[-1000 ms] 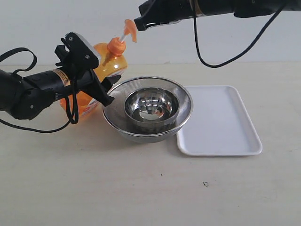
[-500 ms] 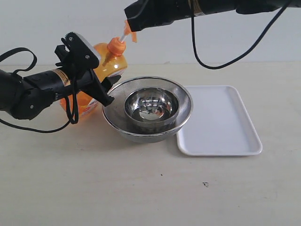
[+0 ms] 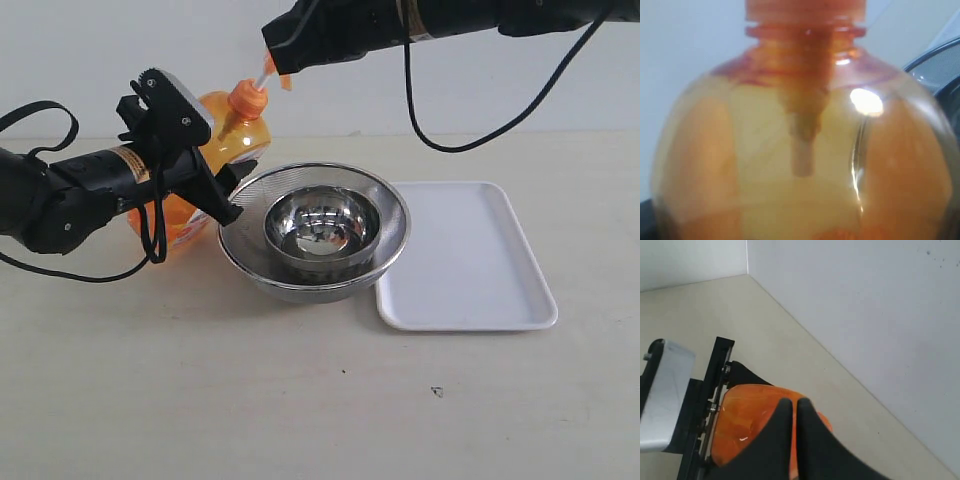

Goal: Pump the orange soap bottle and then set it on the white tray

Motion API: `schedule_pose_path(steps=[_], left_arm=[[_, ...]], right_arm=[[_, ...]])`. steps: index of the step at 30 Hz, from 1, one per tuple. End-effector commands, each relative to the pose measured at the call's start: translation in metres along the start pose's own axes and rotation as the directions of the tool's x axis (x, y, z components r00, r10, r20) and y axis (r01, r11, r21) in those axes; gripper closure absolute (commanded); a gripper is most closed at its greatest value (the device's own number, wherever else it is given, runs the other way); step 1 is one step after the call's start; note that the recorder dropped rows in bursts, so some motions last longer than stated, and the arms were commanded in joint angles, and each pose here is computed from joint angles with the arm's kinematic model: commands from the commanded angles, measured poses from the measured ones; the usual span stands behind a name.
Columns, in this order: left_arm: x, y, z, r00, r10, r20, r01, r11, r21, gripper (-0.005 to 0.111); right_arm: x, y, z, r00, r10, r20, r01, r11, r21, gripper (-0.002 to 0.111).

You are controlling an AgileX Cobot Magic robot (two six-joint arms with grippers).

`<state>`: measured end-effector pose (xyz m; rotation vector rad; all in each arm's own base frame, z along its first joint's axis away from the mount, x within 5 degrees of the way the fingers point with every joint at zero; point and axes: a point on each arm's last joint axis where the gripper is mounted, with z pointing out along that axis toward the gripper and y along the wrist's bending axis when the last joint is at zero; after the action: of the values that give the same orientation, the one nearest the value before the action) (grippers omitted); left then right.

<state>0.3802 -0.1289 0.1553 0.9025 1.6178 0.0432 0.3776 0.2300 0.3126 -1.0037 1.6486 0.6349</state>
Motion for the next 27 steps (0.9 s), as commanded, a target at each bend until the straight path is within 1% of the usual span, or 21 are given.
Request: schedule_pose_path(steps=[1,5,21,27], left_arm=[[-0.011,0.003,0.000,0.999,0.005,0.047,-0.004,1.000,-0.014,0.102],[-0.011,0.003,0.000,0.999,0.005,0.047,-0.004,1.000,-0.014,0.102],[-0.011,0.003,0.000,0.999,0.005,0.047,-0.004,1.000,-0.014,0.102],[-0.011,0.003,0.000,0.999,0.005,0.047,-0.004,1.000,-0.014,0.102]], right_arm=[[0.005,-0.001,0.005,1.000,0.025,-0.009,-0.025,1.000,-0.007,0.108],[0.011,-0.001,0.009,0.999,0.034,-0.022,-0.034,0.999,-0.025,0.108],[0.012,0.000,0.009,0.999,0.046,-0.024,-0.047,0.998,-0.034,0.108],[0.022,0.000,0.017,0.997,0.064,-0.046,-0.067,0.996,-0.057,0.108]])
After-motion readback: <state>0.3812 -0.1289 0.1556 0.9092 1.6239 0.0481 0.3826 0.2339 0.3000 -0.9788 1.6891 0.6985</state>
